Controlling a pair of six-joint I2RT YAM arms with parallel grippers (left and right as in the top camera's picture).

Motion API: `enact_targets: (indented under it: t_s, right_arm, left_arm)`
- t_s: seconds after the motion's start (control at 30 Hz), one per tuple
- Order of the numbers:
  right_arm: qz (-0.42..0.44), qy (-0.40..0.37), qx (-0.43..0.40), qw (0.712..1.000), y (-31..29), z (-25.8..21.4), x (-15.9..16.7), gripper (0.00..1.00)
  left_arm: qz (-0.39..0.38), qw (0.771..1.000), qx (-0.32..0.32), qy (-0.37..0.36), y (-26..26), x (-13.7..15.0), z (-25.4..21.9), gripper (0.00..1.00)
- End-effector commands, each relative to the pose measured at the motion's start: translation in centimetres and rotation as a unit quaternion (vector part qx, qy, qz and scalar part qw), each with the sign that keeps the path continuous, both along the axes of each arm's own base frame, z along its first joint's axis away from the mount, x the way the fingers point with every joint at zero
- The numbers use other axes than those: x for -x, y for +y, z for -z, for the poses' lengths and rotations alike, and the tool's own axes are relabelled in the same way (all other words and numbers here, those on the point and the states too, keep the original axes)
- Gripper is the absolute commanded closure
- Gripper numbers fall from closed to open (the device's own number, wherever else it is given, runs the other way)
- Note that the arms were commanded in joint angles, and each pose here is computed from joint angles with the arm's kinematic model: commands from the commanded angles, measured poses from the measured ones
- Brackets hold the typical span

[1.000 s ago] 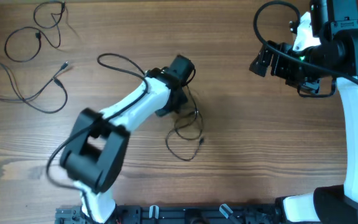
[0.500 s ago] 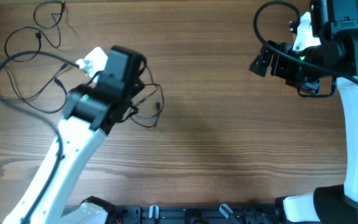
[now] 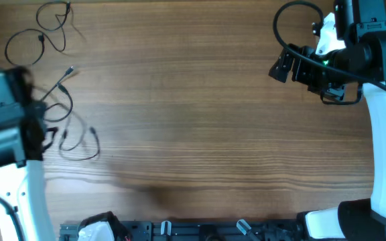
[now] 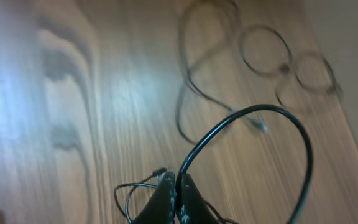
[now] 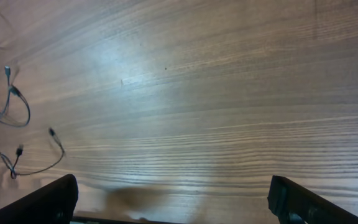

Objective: Untangle cables
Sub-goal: 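Drag the center cable with the left gripper to the left edge, then lay the cable at the lower left and release the left gripper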

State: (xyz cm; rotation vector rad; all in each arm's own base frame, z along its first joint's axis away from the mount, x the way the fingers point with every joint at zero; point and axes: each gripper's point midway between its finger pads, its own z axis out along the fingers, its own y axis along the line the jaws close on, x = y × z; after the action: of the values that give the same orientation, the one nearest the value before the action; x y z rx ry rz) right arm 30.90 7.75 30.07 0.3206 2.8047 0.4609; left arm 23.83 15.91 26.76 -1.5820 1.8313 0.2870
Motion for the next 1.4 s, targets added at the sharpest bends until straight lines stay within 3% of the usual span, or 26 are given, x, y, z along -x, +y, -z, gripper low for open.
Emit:
enact_targets:
  t_s: [0.0, 0.23, 0.33, 0.37, 0.43, 0.47, 0.63, 0.83, 0.97, 1.1, 1.2, 1.23, 1.3, 1.33, 1.37]
  right_arm:
    - [-0.015, 0.004, -0.002, 1.0, 0.4, 0.4, -0.2, 0.0]
    - [-0.017, -0.003, -0.002, 1.0, 0.5, 0.3, -0.4, 0.0]
    - [-0.018, -0.003, -0.002, 1.0, 0.5, 0.3, -0.4, 0.0]
    - [-0.018, -0.003, -0.002, 1.0, 0.5, 0.3, -0.4, 0.0]
    - [-0.018, -0.005, -0.002, 1.0, 0.5, 0.3, -0.5, 0.0]
    - [-0.018, -0.005, -0.002, 1.0, 0.5, 0.3, -0.5, 0.0]
    - [-0.026, -0.006, 0.001, 1.0, 0.5, 0.3, -0.5, 0.0]
    - [-0.026, -0.007, 0.001, 1.0, 0.5, 0.3, -0.5, 0.0]
    - [-0.025, -0.008, 0.0, 1.0, 0.5, 0.3, -0.6, 0.0]
    - [-0.025, -0.002, 0.001, 1.0, 0.5, 0.4, -0.3, 0.0]
    - [-0.025, -0.002, 0.001, 1.0, 0.5, 0.4, -0.3, 0.0]
    - [-0.025, -0.002, 0.001, 1.0, 0.5, 0.4, -0.3, 0.0]
    - [-0.025, -0.002, 0.001, 1.0, 0.5, 0.4, -0.3, 0.0]
    - [-0.025, -0.001, 0.001, 1.0, 0.5, 0.4, -0.3, 0.0]
    - [-0.025, 0.001, 0.001, 1.0, 0.4, 0.5, -0.2, 0.0]
  left_arm:
    - [-0.067, 0.998, -0.007, 0.015, 3.9, 1.6, 0.6, 0.96]
    - [-0.071, 0.996, 0.003, 0.054, 7.2, -0.3, 3.7, 0.96]
    - [-0.064, 0.994, 0.05, 0.067, 7.7, -1.5, 6.6, 0.96]
    - [-0.061, 0.993, 0.063, 0.073, 7.7, -1.7, 7.4, 0.89]
    - [-0.061, 0.99, 0.08, 0.098, 7.7, -1.8, 9.2, 0.39]
    - [-0.061, 0.987, 0.09, 0.115, 7.7, -1.9, 10.3, 0.33]
    - [-0.083, 0.974, 0.119, 0.173, 9.4, -1.5, 15.2, 0.31]
    - [-0.111, 0.969, 0.131, 0.177, 12.2, -1.6, 18.7, 0.34]
    - [-0.101, 0.971, 0.148, 0.156, 12.5, -3.2, 20.5, 0.37]
    - [0.009, 0.98, 0.169, 0.109, 12.0, -7.4, 21.6, 0.35]
    - [0.007, 0.979, 0.17, 0.114, 12.0, -7.2, 21.9, 0.39]
    - [0.007, 0.979, 0.169, 0.115, 12.1, -7.2, 21.9, 0.47]
    - [0.003, 0.979, 0.163, 0.119, 12.3, -7.0, 21.9, 0.84]
    - [-0.004, 0.98, 0.155, 0.124, 12.6, -6.8, 21.8, 0.93]
    - [-0.013, 0.981, 0.14, 0.13, 13.2, -6.5, 21.4, 0.96]
